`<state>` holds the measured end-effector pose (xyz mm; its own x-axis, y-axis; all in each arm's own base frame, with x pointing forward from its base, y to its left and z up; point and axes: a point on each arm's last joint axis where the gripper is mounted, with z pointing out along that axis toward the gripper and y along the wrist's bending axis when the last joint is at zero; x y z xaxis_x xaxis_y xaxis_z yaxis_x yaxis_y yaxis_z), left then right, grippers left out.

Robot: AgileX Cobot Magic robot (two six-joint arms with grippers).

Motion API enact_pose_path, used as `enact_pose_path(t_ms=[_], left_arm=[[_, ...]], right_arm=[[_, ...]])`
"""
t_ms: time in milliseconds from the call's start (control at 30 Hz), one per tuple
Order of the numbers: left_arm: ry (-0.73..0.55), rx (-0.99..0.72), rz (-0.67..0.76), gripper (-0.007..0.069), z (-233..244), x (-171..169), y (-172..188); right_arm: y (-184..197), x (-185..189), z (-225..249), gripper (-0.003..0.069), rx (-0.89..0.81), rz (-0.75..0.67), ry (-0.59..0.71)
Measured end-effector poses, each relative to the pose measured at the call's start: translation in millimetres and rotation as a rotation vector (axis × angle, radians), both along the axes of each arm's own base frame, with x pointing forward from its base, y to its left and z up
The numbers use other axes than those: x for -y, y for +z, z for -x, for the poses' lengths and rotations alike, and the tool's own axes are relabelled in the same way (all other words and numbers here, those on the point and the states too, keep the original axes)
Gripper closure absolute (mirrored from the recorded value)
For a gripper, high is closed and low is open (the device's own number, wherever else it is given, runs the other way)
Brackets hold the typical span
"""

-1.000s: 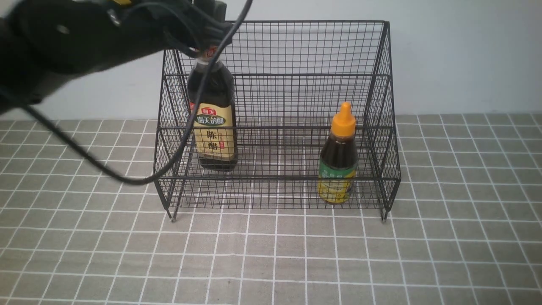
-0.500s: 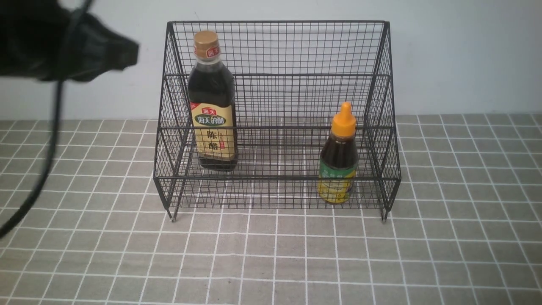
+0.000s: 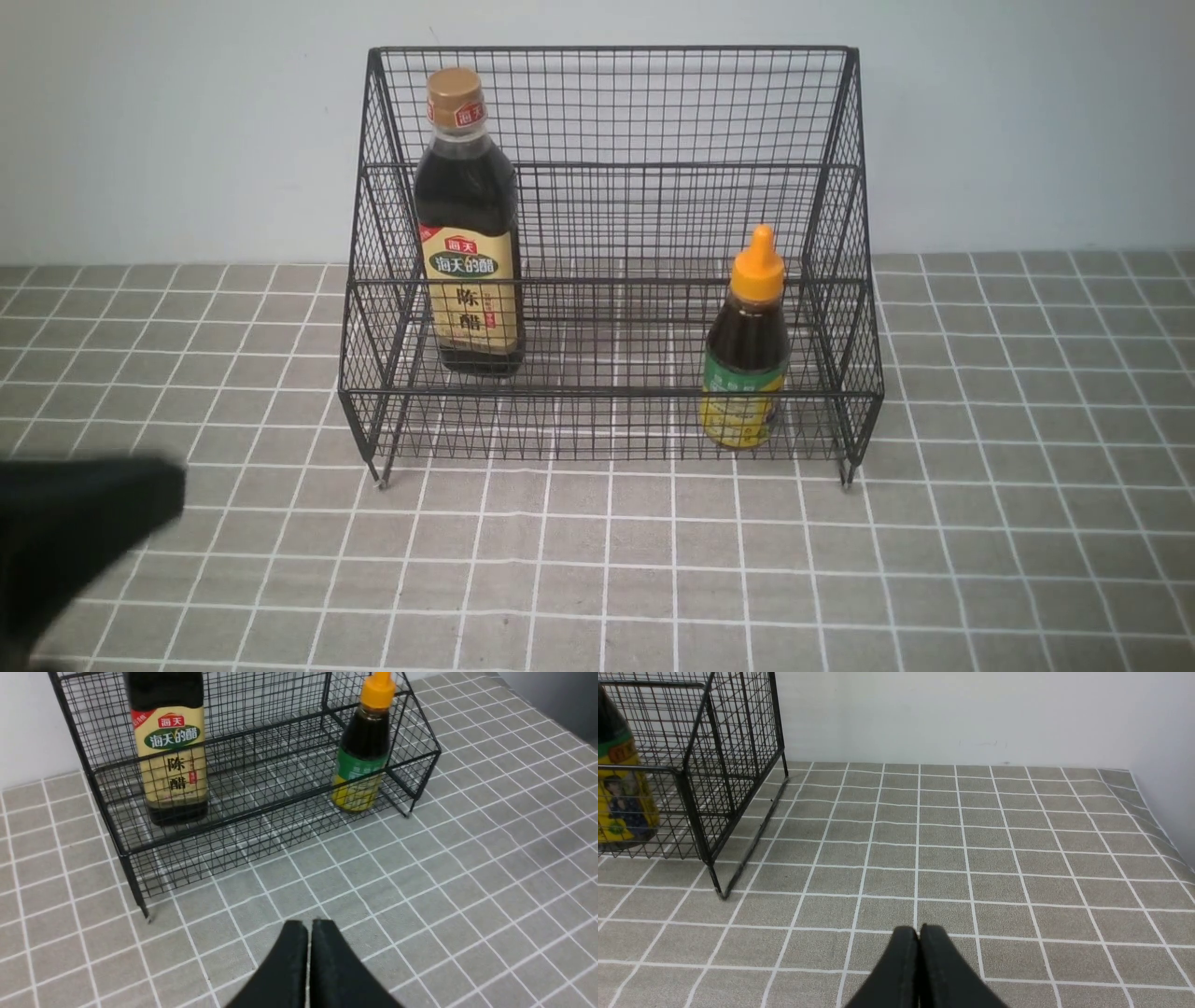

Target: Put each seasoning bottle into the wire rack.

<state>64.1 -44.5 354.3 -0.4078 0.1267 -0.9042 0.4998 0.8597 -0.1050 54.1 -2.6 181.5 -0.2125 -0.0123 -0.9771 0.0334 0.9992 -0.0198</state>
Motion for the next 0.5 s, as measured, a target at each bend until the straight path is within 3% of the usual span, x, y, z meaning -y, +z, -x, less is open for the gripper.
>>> enact_pose_path(t_ms=[267,500], left_arm=[[0.003,0.189,0.019,0.0632,43.9,-4.3,8.3],[0.086,0.369,0.004,0.0632,60.4,-13.3,15.8]], right_arm=[[0.0,0.0,0.0,0.0671,0.000,0.000,0.000],[0.0,0.0,0.0,0.0671,0.000,0.001,0.000]])
